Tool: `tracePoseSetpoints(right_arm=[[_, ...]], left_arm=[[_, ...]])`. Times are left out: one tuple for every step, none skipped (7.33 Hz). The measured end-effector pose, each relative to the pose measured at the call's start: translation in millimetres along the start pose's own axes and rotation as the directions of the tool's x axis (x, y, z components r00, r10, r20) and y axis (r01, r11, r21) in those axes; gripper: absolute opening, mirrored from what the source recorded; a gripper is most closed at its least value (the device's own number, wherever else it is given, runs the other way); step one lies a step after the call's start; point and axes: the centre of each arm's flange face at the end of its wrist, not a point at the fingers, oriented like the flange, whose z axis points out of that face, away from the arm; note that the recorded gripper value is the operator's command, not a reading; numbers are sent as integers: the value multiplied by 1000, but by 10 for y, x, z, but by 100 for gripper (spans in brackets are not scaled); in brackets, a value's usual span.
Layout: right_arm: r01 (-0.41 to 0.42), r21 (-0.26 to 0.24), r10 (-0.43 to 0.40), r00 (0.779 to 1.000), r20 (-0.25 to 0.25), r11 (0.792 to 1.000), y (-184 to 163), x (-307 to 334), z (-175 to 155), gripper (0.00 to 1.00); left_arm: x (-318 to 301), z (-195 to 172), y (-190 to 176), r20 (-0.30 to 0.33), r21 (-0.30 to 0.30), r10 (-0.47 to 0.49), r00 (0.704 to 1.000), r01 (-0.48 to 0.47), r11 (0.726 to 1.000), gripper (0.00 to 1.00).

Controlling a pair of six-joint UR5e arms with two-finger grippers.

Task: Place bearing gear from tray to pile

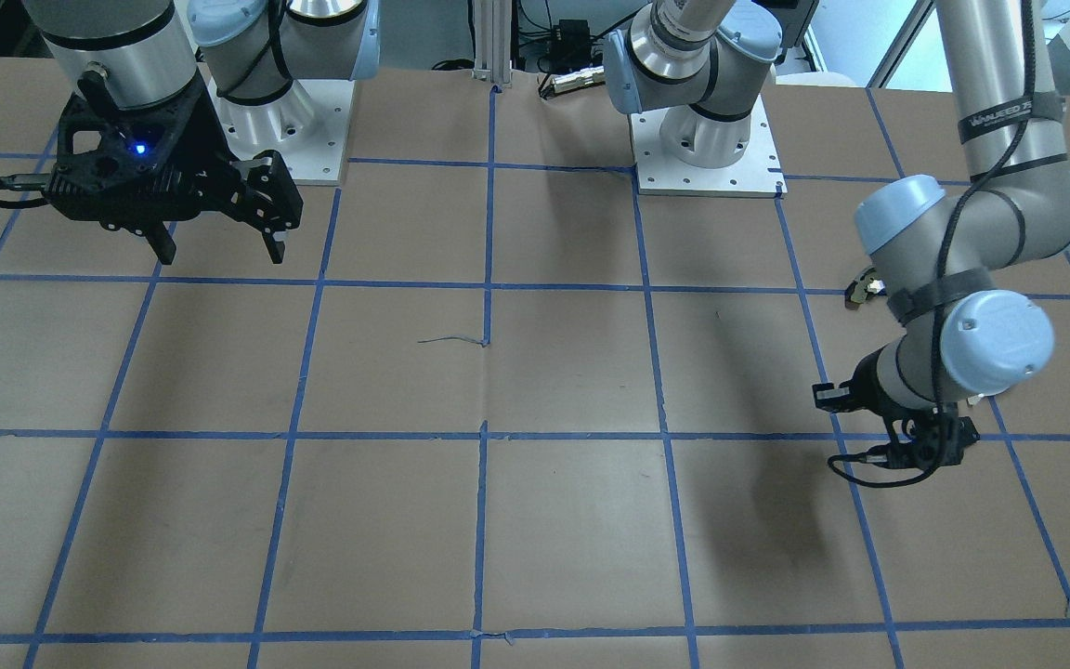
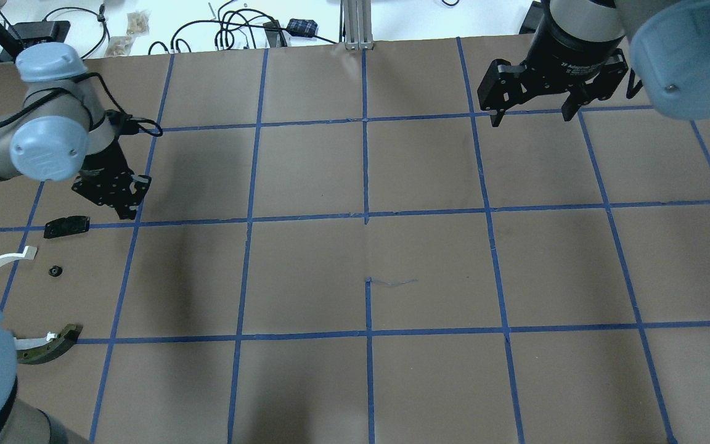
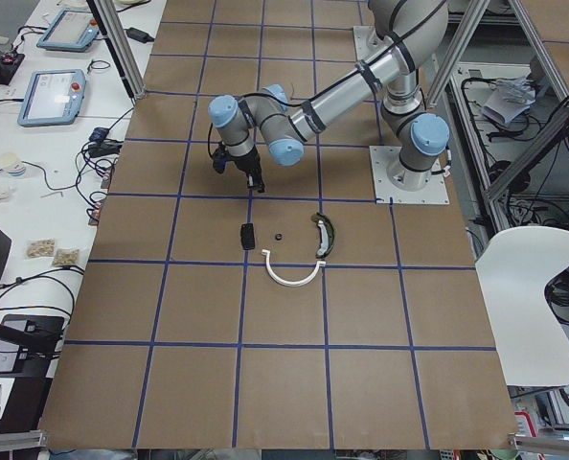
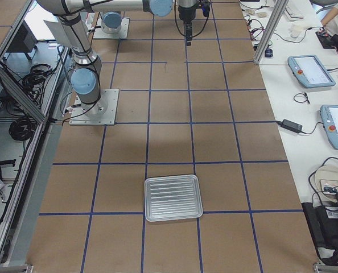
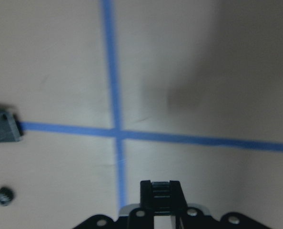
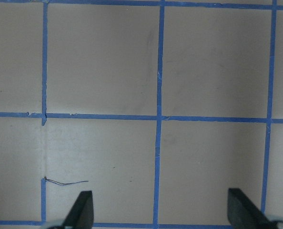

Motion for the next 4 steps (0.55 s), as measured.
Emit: tracePoseSetpoints(right_arm=[[0, 0, 0, 1000, 0, 1000, -1, 1, 1, 100], [0, 0, 0, 1000, 0, 1000, -1, 2, 1, 100], [0, 0, 0, 1000, 0, 1000, -1, 2, 1, 100], [0, 0, 0, 1000, 0, 1000, -2, 2, 1, 100]], left_arm=[[-392, 131, 150, -30, -15, 2, 1000, -3, 1000, 0], [-689, 257, 252, -61, -26, -4, 998, 2, 1000, 0], [-844, 349, 305, -81, -35, -7, 997, 4, 999, 0], [-902, 412, 326, -92, -43, -5, 996, 1, 999, 0]])
